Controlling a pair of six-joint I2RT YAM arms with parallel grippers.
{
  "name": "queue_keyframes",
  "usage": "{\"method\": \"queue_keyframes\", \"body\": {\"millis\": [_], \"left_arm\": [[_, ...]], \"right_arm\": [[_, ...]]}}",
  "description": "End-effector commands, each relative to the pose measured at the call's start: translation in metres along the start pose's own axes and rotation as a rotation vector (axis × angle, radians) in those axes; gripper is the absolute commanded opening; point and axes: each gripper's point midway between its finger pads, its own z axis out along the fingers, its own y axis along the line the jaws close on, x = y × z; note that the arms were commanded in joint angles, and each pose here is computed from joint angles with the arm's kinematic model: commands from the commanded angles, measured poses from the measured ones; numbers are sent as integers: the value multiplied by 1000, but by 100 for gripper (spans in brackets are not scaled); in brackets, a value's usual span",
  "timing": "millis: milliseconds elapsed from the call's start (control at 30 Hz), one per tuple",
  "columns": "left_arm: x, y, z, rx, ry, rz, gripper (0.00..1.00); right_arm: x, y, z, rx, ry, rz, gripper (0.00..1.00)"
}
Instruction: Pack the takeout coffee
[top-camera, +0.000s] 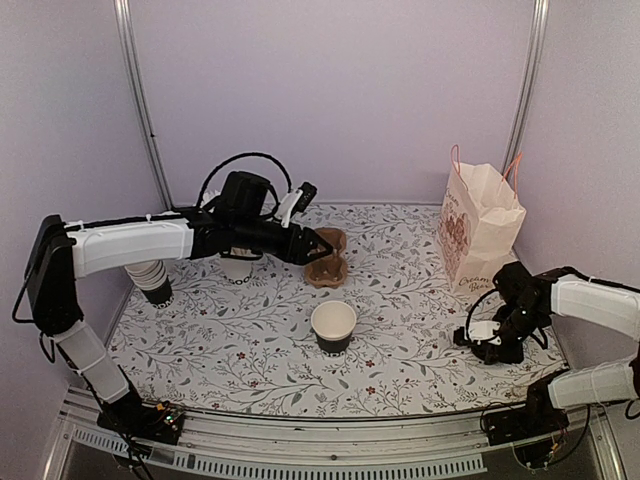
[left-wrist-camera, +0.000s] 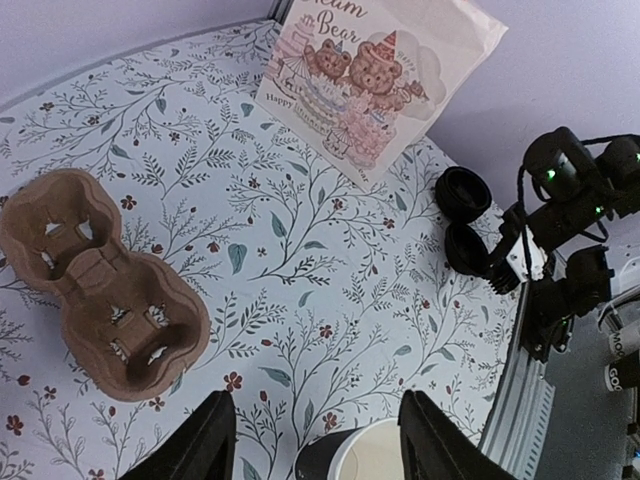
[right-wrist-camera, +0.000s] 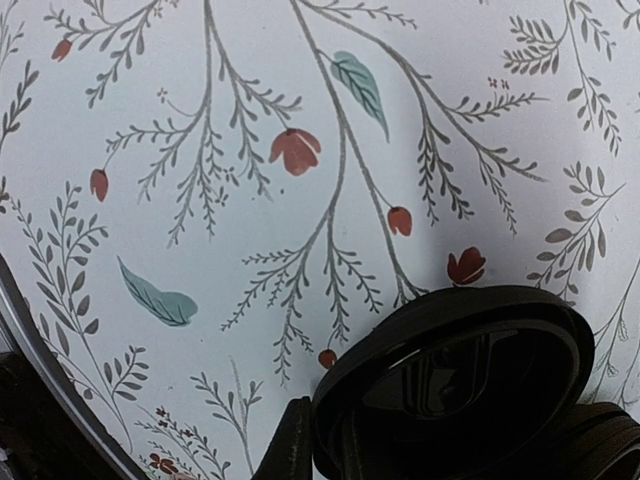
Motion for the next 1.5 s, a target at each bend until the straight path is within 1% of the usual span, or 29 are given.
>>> {"method": "queue_keyframes", "body": {"millis": [0, 100, 233, 300, 367, 400, 467, 533, 633, 700, 733, 800, 867, 900, 933, 967, 1233, 1300, 1467], "left_arm": [[-8, 4, 1, -8, -9, 6, 58], [-8, 9, 1, -36, -13, 31, 57], [-17, 16, -4, -115, -77, 148, 57], [-34, -10, -14, -120, -146, 256, 59], [-58, -55, -29, -109, -273, 425, 61], [-63, -82, -35, -82, -323, 524, 61], [-72, -124, -46, -57, -409, 638, 63], [-79, -150, -51, -57, -467, 670, 65], [-81, -178, -55, -49, -526, 666, 70], [-76, -197, -57, -31, -564, 687, 72], [-71, -206, -58, -23, -585, 730, 73], [-63, -221, -60, -29, -626, 795, 74], [-60, -229, -58, -40, -643, 826, 75], [-59, -232, -55, -42, -640, 834, 87], [-58, -235, -51, -43, -635, 840, 96], [-57, -237, -48, -43, -627, 848, 99], [-58, -242, -24, -64, -618, 904, 99], [-62, -241, -21, -76, -626, 903, 98], [-65, -243, -7, -17, -604, 867, 97]], "right_arm": [[-14, 3, -5, -32, -67, 9, 7], [-34, -1, -28, -48, -145, 28, 6], [-80, -9, -89, -68, -352, 28, 5], [-105, -14, -122, -79, -467, 21, 5], [-129, -16, -155, -102, -592, 14, 5], [-141, -17, -170, -122, -659, 10, 5], [-162, -16, -200, -161, -792, -6, 5], [-178, -14, -223, -213, -903, -25, 5], [-196, -9, -249, -331, -1036, -35, 5], [-203, -6, -264, -420, -1110, -36, 5], [-206, -2, -273, -484, -1154, -32, 5], [-208, 1, -279, -557, -1191, -23, 5], [-208, 3, -284, -598, -1218, -23, 5], [-209, 4, -286, -604, -1224, -24, 5], [-209, 5, -287, -613, -1229, -25, 5], [-208, 6, -289, -622, -1234, -24, 5], [-204, 16, -300, -647, -1258, -26, 6], [-204, 17, -301, -656, -1261, -21, 6], [-203, 19, -302, -654, -1258, -18, 7]]}}
